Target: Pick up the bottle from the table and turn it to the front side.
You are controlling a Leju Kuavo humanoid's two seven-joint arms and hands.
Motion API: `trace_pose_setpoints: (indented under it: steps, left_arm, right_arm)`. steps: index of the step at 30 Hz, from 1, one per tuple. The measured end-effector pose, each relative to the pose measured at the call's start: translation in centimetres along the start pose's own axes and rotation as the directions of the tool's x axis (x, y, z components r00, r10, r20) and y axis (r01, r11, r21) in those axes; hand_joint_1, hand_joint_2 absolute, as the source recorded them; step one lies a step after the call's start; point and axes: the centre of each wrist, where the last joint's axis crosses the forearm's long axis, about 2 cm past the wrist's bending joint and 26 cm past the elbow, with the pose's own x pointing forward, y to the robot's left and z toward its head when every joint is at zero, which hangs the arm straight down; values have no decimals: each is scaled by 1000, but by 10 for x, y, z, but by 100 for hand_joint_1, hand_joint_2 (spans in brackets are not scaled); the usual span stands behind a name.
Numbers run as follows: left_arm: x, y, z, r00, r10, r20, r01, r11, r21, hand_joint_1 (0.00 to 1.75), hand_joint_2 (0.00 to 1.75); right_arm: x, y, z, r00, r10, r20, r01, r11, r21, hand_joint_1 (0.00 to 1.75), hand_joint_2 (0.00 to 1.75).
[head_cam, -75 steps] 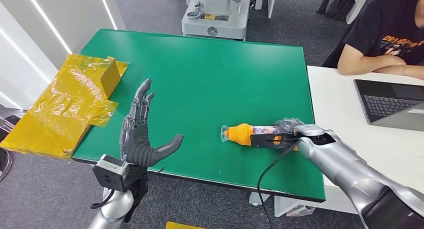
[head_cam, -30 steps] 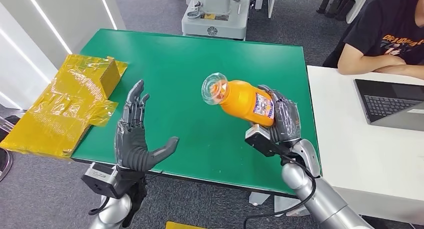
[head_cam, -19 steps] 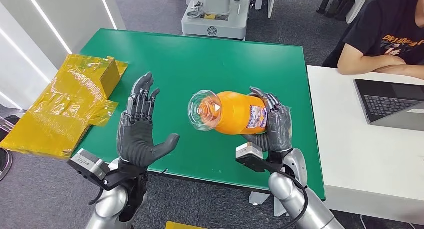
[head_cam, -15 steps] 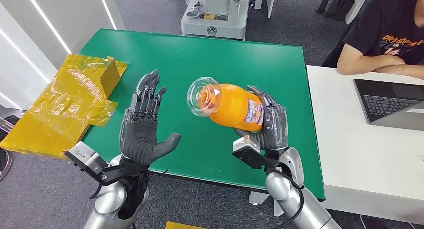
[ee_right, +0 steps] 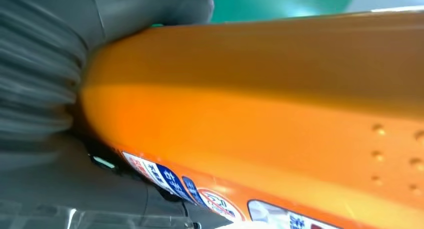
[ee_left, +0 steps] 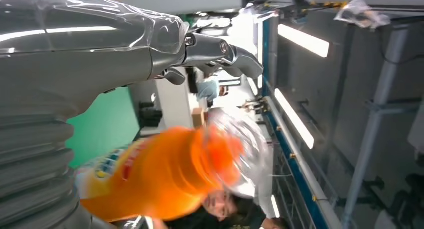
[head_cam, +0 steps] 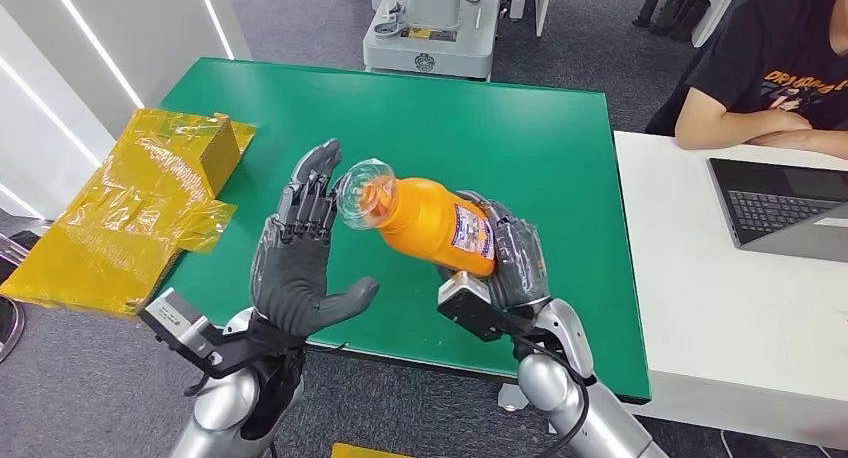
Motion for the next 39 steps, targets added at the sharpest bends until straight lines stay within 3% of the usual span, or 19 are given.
trace_pose_setpoints:
  steps: [8, 17, 31, 39]
  left_arm:
    - [5, -2, -6, 999, -30, 17, 30, 999, -12, 0, 175]
    - [8, -4, -11, 999, -25, 31, 25, 1000, -3, 0, 175]
    - [5, 5, -5, 999, -30, 15, 29, 998, 61, 0, 175]
    - [1, 8, 3, 999, -35, -4, 35, 995, 93, 0, 175]
  right_arm:
    - [12, 5, -23, 997, -82, -6, 82, 994, 70, 175, 175]
    - [28, 9, -43, 994, -103, 40, 100, 993, 69, 175, 175]
    - [38, 18, -47, 988, -87, 131, 61, 979, 192, 175, 175]
    - [38, 22, -46, 992, -55, 113, 20, 957, 290, 175, 175]
